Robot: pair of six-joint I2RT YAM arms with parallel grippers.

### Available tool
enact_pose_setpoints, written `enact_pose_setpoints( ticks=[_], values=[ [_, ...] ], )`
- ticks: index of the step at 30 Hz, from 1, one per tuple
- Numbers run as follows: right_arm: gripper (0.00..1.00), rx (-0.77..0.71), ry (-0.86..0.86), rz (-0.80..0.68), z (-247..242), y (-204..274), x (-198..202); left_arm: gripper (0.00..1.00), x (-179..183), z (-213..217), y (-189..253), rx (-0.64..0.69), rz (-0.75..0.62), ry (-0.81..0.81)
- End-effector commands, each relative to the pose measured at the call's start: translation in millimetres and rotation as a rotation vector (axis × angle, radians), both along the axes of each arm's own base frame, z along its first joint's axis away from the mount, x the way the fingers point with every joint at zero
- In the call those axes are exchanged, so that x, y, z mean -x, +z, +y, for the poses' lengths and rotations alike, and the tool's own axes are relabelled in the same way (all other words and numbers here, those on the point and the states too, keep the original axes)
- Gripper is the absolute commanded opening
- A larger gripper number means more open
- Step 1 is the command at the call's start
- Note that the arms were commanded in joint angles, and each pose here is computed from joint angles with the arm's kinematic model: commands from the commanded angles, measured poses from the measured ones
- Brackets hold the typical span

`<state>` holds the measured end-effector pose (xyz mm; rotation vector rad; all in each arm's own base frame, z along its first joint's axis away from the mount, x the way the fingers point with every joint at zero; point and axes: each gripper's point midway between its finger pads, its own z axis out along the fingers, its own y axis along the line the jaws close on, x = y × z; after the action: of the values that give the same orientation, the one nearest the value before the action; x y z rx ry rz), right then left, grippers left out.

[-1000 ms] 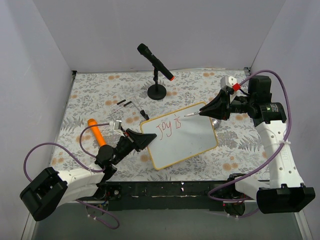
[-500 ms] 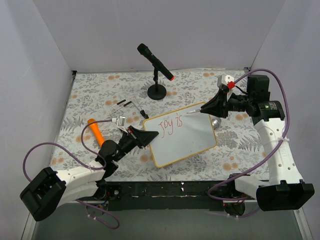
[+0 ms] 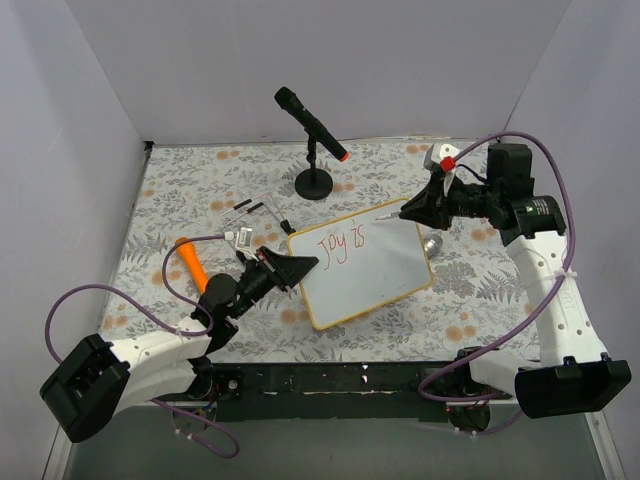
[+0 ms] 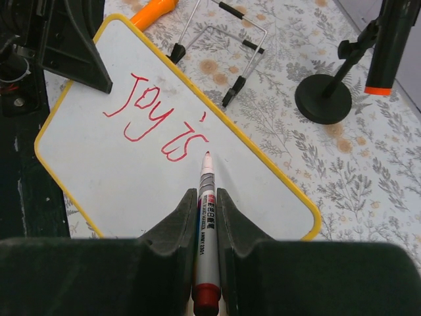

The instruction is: Write a sentence on the whiteboard

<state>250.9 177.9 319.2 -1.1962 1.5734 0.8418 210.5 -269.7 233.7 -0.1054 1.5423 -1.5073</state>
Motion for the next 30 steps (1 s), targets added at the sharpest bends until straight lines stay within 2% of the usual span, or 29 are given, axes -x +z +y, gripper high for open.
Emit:
enact_pose_setpoints(
  ticks=[1,19,30],
  values=[
    [0.01,-0.017,-0.037,-0.09,-2.3,32.3,-9.0,0.0,-3.8,4.0,63.2,0.145,-0.116,0.024],
    [0.01,0.015,-0.133,0.017,-8.9,-11.8,-22.5,0.0,-10.3,1.7,66.3,0.182,-0.101,0.033],
    [0.01,0.015,-0.158,0.032,-9.6,-15.0,-32.5,0.0,-7.7,1.8,64.2,0.181,-0.1,0.024]
  ],
)
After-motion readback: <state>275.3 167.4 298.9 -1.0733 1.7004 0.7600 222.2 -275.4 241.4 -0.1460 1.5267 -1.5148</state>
